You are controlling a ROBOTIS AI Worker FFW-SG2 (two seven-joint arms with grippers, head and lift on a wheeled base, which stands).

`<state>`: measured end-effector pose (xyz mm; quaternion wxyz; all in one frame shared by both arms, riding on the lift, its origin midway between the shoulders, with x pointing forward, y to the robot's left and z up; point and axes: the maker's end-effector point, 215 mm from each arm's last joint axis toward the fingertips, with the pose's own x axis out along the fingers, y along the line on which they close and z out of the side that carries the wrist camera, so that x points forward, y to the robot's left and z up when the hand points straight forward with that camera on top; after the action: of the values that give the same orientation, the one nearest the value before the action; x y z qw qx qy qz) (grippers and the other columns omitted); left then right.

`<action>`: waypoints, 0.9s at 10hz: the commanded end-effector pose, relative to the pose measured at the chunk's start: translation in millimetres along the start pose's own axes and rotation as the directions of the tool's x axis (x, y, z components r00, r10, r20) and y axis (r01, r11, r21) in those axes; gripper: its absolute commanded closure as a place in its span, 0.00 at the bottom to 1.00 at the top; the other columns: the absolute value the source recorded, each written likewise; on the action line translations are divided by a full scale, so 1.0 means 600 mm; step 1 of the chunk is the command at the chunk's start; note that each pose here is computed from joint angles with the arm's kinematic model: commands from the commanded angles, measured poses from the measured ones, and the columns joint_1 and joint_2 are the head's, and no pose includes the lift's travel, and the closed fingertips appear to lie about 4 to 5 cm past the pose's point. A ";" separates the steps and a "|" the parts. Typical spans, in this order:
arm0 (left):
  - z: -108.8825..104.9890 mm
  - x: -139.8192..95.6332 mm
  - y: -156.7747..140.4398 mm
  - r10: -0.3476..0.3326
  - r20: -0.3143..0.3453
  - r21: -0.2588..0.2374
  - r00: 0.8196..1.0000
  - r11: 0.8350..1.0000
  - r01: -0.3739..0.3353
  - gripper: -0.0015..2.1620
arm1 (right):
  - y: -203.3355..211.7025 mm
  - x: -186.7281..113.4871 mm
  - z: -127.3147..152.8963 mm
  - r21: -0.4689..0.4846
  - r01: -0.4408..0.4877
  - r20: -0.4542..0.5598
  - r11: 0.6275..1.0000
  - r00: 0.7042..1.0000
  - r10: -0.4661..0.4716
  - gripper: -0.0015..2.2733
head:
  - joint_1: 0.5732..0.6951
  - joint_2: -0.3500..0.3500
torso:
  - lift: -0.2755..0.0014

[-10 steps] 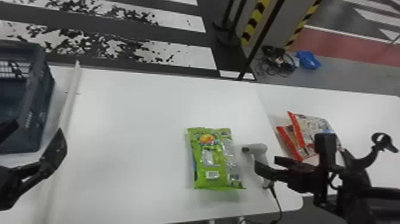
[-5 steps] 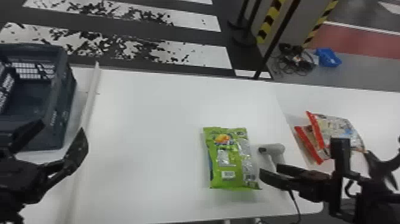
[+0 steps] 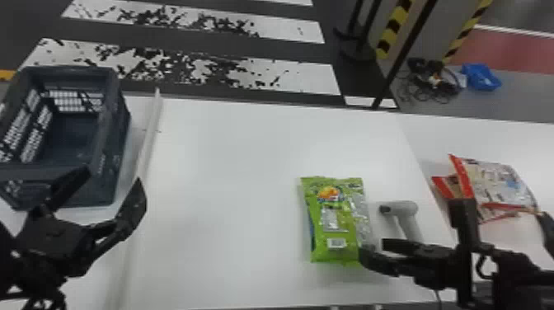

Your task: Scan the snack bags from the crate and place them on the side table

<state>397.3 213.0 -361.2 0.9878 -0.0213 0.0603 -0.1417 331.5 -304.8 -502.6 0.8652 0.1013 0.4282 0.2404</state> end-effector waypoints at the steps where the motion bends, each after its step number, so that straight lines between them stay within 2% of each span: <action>1: 0.000 -0.001 0.001 0.003 0.001 -0.006 1.000 1.000 -0.003 0.04 | -0.002 0.016 -0.011 -0.018 0.004 -0.021 1.000 1.000 -0.004 0.05 | 1.00 0.29 | 0.66; 3: -0.003 -0.001 0.001 0.003 0.000 -0.010 1.000 1.000 -0.003 0.04 | -0.007 0.025 -0.018 -0.029 0.012 -0.040 1.000 0.999 -0.013 0.05 | 1.00 0.30 | 0.66; 4: -0.003 -0.001 0.001 0.001 -0.001 -0.013 1.000 1.000 -0.001 0.04 | -0.007 0.028 -0.021 -0.033 0.012 -0.043 0.999 0.999 -0.013 0.09 | 1.00 0.30 | 0.66; 5: -0.002 -0.001 0.000 0.000 0.003 -0.013 1.000 1.000 0.000 0.04 | -0.010 0.027 -0.021 -0.041 0.018 -0.046 0.999 0.999 -0.020 0.27 | 1.00 0.30 | 0.66; 7: -0.002 -0.001 0.001 -0.001 0.003 -0.014 1.000 1.000 0.001 0.04 | -0.013 0.027 -0.022 -0.054 0.026 -0.052 0.998 0.998 -0.029 0.81 | 1.00 0.30 | 0.66; 9: -0.001 -0.003 0.000 -0.002 0.005 -0.015 1.000 1.000 0.002 0.04 | -0.011 0.022 -0.010 -0.081 0.012 -0.025 0.997 1.000 -0.014 0.95 | 1.00 0.30 | 0.66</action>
<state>395.6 213.6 -362.6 0.9874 -0.0276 0.0606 -0.1434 334.4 -303.1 -519.5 0.8624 0.0628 0.4343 0.2524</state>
